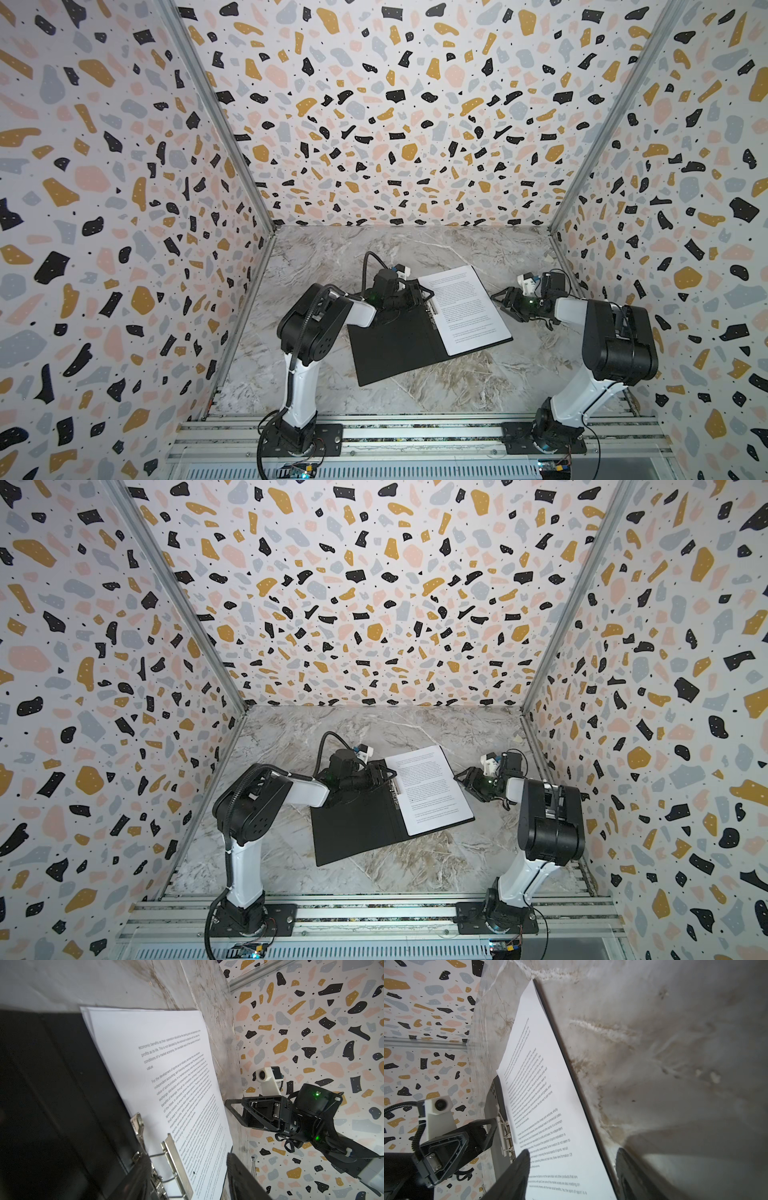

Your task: Put the files into the folder

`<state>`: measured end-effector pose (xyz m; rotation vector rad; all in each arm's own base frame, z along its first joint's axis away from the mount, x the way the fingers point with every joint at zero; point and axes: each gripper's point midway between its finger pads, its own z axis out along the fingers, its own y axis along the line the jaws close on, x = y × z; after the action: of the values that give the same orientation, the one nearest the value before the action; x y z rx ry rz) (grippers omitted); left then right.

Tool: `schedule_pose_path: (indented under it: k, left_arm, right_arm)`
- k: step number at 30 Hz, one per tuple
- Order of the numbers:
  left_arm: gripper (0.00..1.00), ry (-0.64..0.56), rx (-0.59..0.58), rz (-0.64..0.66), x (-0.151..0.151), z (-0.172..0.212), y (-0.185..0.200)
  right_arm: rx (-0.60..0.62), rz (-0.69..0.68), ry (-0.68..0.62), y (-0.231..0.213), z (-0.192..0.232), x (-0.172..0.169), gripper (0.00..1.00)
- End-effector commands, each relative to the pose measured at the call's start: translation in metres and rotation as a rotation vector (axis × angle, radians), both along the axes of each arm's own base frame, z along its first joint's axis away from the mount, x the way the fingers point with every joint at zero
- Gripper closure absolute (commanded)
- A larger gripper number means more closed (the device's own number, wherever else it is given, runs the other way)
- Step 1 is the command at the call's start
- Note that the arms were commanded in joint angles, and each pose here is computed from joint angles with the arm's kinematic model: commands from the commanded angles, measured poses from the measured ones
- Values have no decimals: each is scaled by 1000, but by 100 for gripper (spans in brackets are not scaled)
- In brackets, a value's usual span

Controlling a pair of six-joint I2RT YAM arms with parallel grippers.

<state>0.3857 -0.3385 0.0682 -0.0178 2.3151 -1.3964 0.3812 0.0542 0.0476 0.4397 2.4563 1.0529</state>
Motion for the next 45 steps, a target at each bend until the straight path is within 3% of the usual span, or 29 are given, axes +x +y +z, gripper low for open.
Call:
schedule_pose_path:
  k: [1,17,34,45]
  left_arm:
    - [41,-26,32,17,5,1,8]
    - [41,11,33,17,18,-22,0]
    - [41,-44,-100,-17,14,18,-19]
    - [41,-57,-125,-20,3,30,-21]
  right_arm:
    - [-5,3,-16,-2,4,-2,34]
    - [0,-4,-22,-4,5,-1,34]
    - [28,12,-14,0,2,-3,34]
    - [29,11,-11,0,1,-3,34]
